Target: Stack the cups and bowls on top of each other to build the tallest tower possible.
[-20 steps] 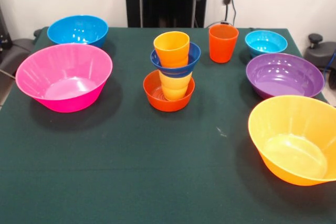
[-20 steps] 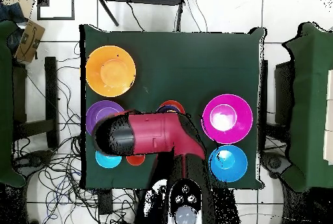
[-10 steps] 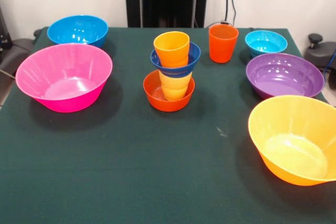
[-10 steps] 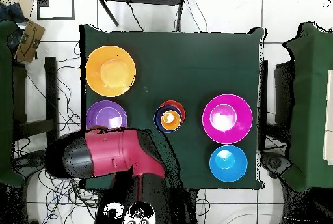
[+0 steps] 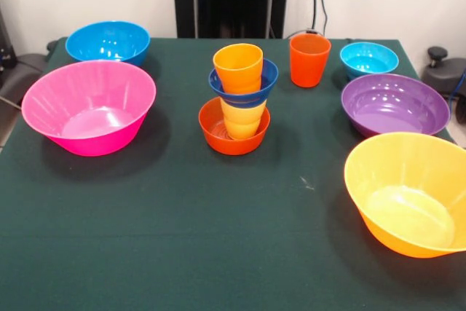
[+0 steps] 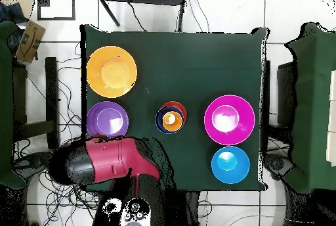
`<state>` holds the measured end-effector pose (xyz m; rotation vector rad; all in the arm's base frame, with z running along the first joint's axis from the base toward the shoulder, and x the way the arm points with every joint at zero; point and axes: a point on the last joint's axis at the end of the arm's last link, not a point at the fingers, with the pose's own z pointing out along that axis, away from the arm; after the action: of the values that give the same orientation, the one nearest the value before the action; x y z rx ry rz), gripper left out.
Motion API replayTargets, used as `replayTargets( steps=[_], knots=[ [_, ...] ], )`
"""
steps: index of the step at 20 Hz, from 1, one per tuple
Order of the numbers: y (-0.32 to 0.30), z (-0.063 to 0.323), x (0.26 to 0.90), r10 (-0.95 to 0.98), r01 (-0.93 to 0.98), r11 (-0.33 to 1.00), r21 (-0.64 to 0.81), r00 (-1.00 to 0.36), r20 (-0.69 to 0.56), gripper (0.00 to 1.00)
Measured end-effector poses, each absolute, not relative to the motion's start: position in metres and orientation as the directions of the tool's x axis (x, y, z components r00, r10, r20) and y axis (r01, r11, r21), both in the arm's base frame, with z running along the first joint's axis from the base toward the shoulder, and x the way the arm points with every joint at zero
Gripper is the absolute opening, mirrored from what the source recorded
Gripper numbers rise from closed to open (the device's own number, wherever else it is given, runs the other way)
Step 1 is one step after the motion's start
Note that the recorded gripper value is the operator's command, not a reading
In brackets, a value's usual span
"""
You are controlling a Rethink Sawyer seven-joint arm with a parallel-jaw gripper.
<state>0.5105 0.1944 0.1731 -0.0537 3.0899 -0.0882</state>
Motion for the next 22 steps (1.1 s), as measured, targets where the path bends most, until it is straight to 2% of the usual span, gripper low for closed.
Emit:
replayTargets(
  steps=[8,22],
  knots=[
    [0.211,0.127,0.494,-0.025,-0.021,0.997,-0.069,-0.998,-0.063,1.0],
    [0.212,0.047,0.451,0.001,0.0,0.992,-0.125,-1.0,0.002,1.0]
  ],
)
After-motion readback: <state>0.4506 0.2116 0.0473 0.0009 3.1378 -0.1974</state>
